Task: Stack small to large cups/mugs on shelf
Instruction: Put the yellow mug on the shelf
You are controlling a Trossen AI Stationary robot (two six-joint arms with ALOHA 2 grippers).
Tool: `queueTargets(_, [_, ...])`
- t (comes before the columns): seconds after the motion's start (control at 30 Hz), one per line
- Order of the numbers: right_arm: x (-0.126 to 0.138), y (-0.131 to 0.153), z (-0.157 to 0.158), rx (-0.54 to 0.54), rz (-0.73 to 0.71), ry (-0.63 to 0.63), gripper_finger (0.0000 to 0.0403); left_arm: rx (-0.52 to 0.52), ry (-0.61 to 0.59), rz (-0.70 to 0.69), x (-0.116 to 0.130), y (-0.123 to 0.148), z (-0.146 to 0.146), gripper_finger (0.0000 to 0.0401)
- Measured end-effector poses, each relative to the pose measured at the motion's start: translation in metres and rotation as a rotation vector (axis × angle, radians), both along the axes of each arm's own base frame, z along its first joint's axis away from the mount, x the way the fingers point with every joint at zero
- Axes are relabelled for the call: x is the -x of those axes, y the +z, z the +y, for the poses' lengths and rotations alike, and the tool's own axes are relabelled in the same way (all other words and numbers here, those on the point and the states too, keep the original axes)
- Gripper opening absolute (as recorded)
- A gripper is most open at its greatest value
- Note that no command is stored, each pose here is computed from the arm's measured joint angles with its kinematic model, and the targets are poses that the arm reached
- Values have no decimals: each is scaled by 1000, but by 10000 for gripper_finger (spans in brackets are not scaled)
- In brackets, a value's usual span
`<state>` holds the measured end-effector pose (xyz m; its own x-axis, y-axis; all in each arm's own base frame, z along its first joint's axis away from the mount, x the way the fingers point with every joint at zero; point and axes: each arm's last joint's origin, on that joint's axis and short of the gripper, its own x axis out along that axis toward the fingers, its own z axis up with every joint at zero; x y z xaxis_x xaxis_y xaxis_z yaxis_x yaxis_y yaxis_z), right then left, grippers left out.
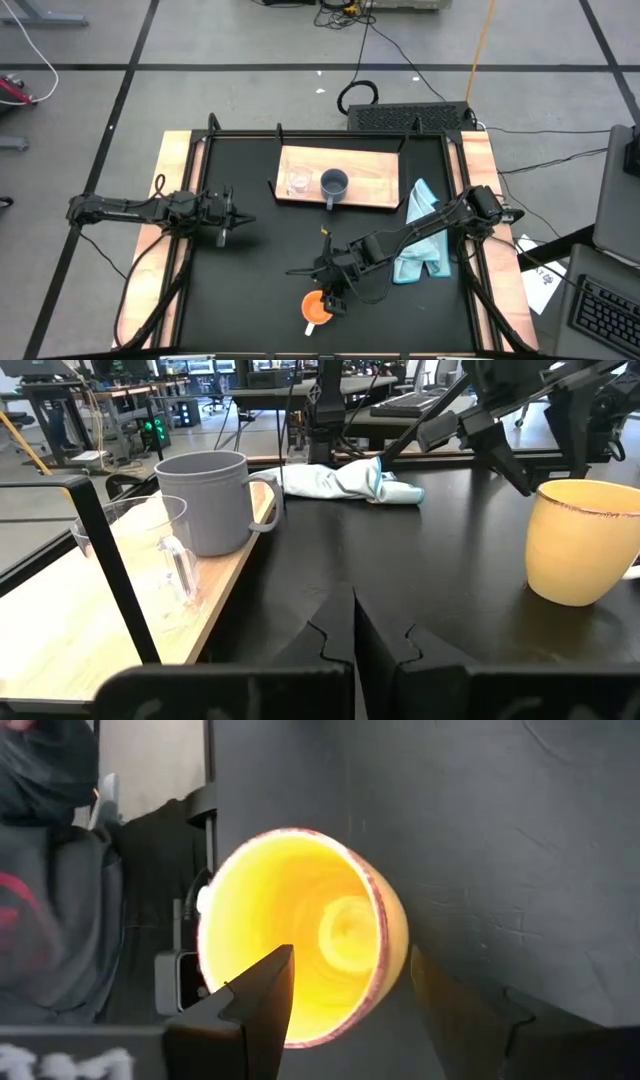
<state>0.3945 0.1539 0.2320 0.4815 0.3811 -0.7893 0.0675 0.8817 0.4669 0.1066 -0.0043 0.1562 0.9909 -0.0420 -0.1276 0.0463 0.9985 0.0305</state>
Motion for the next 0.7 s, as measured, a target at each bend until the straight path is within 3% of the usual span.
queueTargets(0.7, [-6, -10, 2, 6, -8, 6, 169, -11, -16, 6, 0, -1, 0, 1])
